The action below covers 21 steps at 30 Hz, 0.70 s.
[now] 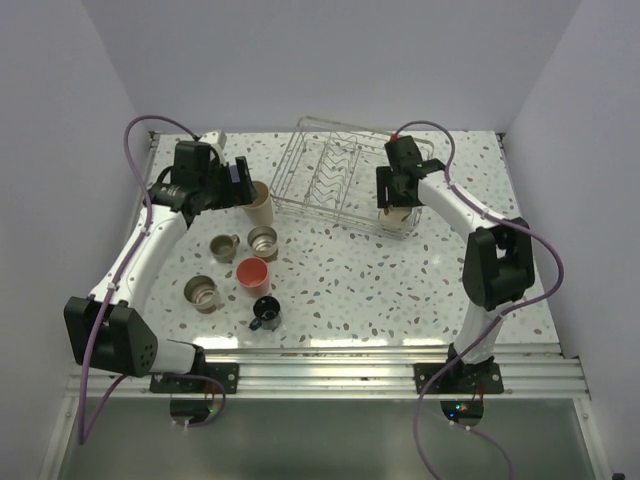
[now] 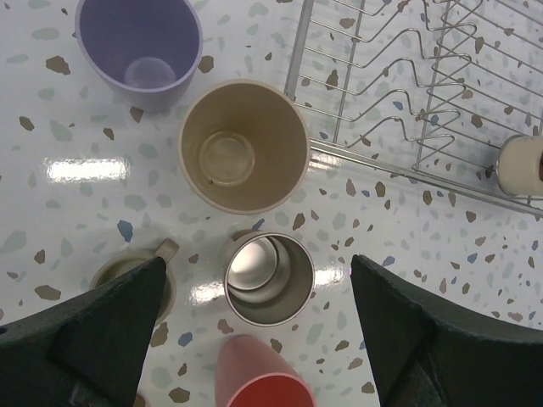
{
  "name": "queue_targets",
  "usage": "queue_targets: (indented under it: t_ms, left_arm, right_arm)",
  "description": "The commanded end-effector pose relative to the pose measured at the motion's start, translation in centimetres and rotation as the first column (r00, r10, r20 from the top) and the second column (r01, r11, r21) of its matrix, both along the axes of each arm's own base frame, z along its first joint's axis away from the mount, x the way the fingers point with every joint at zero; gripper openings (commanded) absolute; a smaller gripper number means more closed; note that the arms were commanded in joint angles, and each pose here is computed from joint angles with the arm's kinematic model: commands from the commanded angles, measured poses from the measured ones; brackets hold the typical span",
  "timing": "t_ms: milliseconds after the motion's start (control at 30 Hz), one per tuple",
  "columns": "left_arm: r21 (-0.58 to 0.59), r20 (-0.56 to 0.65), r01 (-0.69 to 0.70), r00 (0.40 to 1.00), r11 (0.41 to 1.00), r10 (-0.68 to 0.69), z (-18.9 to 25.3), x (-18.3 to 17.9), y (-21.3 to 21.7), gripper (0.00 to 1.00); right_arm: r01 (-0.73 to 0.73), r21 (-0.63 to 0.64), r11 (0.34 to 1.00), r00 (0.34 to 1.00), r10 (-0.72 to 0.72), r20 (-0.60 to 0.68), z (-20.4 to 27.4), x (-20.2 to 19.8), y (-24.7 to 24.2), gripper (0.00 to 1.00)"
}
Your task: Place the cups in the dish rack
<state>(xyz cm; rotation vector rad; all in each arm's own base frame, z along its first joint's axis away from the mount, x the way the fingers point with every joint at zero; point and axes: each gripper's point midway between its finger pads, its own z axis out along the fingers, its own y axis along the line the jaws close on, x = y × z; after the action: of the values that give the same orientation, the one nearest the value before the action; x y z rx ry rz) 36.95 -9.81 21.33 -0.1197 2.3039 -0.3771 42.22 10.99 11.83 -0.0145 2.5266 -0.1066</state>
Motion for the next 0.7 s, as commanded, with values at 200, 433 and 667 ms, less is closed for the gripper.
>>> queue_targets:
  t_ms: [200,433,667]
  left_arm:
    - [0.005,0.082,0.014,0.997,1.000,-0.014,2.5,0.4,-0.1,0.93]
    - [0.016,0.074,0.016,0.997,1.000,-0.017,2.1,0.4,0.0,0.94]
    - [0.035,0.045,0.004,0.999,0.999,-0.005,0.7,0.6,0.3,0.94]
  right_arm:
    - [-0.067,-0.048,0.997,0.998,0.066,-0.020,0.0,0.8,2.3,0.00]
    - [-0.071,-0.067,0.995,0.997,0.069,-0.023,0.6,0.6,2.0,0.29]
    - [-0.065,-0.099,0.993,0.998,0.066,0.009,2.5,0.5,1.2,0.71]
